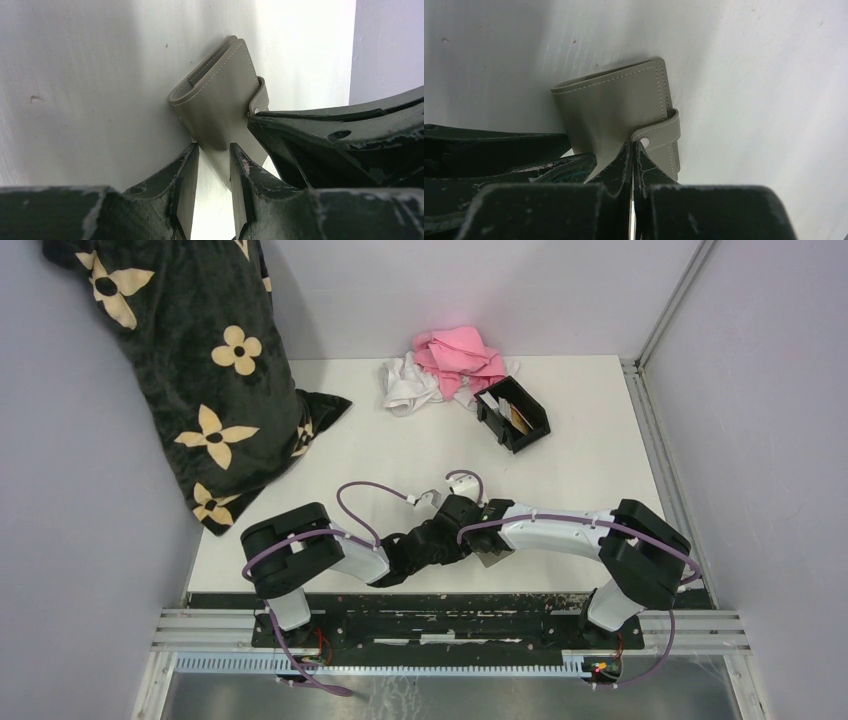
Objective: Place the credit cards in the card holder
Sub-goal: Close the card holder at the center of the board.
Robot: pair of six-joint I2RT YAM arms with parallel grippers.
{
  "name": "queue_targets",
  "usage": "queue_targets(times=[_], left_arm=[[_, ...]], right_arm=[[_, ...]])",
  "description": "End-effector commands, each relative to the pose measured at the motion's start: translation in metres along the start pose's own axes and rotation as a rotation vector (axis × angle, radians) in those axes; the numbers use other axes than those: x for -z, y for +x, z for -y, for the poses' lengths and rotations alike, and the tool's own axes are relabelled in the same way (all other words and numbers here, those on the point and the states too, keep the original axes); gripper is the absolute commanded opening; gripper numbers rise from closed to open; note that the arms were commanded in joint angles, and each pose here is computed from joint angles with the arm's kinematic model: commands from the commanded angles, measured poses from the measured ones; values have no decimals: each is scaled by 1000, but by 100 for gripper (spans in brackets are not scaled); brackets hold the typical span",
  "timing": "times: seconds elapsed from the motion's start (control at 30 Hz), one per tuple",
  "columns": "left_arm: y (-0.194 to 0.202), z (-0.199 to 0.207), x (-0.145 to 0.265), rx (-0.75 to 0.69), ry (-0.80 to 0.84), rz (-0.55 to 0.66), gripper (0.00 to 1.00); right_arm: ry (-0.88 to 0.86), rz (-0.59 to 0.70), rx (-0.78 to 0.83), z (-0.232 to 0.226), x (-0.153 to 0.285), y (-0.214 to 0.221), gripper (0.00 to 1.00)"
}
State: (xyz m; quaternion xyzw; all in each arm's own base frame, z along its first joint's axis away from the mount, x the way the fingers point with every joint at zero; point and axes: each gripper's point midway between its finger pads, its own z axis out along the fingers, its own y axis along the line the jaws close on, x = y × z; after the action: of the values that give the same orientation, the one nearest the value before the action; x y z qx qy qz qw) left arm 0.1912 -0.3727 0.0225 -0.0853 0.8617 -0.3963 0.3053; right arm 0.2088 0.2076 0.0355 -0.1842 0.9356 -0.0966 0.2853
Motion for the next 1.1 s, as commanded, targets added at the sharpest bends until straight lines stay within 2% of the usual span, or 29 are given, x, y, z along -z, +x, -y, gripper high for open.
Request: queue_targets(times=[0.0, 0.57, 0.9, 1.07], left_arm=[[18, -44, 1, -56, -142, -64, 38], [22, -47, -1, -66, -156, -71, 38], [21, -41, -3, -84, -158, -72, 38], [8, -26, -6, -142, -160, -46, 38]], right_arm=[[-9, -10, -46, -1, -4, 5, 1], [-32, -18, -172, 18, -9, 11, 1], [-159, -72, -359, 20, -24, 25, 1], [-195, -106, -449, 24, -32, 36, 1]])
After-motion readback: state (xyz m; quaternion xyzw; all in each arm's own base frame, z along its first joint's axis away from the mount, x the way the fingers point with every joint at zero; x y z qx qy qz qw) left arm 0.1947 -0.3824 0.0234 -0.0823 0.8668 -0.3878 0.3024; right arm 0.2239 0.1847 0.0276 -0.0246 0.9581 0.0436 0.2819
